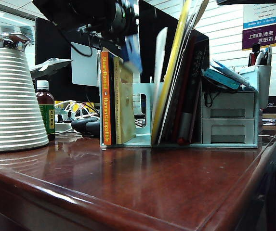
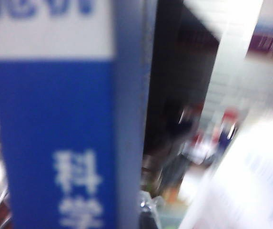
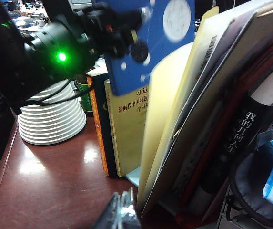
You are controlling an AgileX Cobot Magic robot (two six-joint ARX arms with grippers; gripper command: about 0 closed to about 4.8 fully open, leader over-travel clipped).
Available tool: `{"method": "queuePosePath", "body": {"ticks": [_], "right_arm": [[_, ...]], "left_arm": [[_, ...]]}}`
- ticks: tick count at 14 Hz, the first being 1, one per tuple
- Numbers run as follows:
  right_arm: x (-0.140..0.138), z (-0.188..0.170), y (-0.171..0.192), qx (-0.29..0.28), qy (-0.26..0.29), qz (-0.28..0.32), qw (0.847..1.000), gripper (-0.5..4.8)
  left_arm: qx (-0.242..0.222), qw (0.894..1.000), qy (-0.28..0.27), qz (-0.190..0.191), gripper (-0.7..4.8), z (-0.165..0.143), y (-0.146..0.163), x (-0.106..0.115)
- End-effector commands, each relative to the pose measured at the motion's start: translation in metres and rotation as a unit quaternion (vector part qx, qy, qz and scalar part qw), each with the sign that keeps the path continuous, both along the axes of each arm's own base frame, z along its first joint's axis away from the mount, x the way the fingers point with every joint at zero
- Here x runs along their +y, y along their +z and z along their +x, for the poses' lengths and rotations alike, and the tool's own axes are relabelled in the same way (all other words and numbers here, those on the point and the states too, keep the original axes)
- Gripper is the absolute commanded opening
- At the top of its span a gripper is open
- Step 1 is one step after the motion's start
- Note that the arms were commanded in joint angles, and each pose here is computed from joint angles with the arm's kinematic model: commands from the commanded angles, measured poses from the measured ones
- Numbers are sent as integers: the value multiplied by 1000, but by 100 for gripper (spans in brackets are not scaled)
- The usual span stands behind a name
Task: Pick up the blue book and put it on the bookshelf.
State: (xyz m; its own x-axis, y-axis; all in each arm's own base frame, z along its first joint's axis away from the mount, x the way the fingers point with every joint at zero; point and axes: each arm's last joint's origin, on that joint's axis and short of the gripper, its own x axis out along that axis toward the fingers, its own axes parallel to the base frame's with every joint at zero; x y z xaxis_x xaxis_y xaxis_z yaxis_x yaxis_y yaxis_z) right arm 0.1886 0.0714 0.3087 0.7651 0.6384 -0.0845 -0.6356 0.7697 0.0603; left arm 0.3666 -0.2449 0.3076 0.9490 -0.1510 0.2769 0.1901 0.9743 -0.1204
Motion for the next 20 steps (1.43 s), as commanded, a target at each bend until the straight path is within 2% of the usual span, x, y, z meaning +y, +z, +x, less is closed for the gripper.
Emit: {"method": "queuePosePath", "body": {"ticks": [1, 4, 5, 6, 7, 10, 12, 13, 16, 17, 18, 19, 20], "right_arm": [[0, -1, 4, -13, 2, 6, 1000, -5], [0, -1, 4, -12, 12, 8, 1000, -5], [0, -2, 4, -12, 15, 9, 1000, -5], [1, -2, 5, -13, 19, 9, 1000, -5], [0, -3, 5, -14, 20, 10, 1000, -5], [-1, -7, 9, -24, 19, 13, 999, -5], [-1, -7, 9, -26, 18, 13, 999, -5], [-1, -8, 11, -33, 18, 16, 999, -5], [-2, -9, 15, -53, 18, 21, 998, -5], [-2, -9, 16, -53, 18, 21, 998, -5], [-2, -10, 16, -54, 18, 22, 998, -5], [-2, -10, 17, -57, 18, 23, 998, -5], [-2, -10, 17, -60, 18, 23, 998, -5]], "left_arm": [[3, 1000, -13, -11, -6, -2, 7, -1], [19, 1000, -18, -13, -5, 3, -5, -4], [31, 999, -39, -12, 30, 5, -12, -6], [44, 997, -57, -13, 129, 7, -19, -9], [64, 996, -59, -16, 187, 10, -28, -11], [102, 993, -60, -13, 185, 14, -45, -14], [96, 993, -61, -17, 185, 14, -43, -14], [32, 998, -49, 4, 183, 5, -12, -8], [-10, 999, -38, 9, 183, -21, 46, 11], [1, 999, -41, 16, 165, -36, 68, 22], [23, 998, -56, 28, 108, -44, 75, 27], [92, 992, -80, 33, 49, -57, 77, 31], [133, 986, -90, 43, 50, -67, 71, 26]]}}
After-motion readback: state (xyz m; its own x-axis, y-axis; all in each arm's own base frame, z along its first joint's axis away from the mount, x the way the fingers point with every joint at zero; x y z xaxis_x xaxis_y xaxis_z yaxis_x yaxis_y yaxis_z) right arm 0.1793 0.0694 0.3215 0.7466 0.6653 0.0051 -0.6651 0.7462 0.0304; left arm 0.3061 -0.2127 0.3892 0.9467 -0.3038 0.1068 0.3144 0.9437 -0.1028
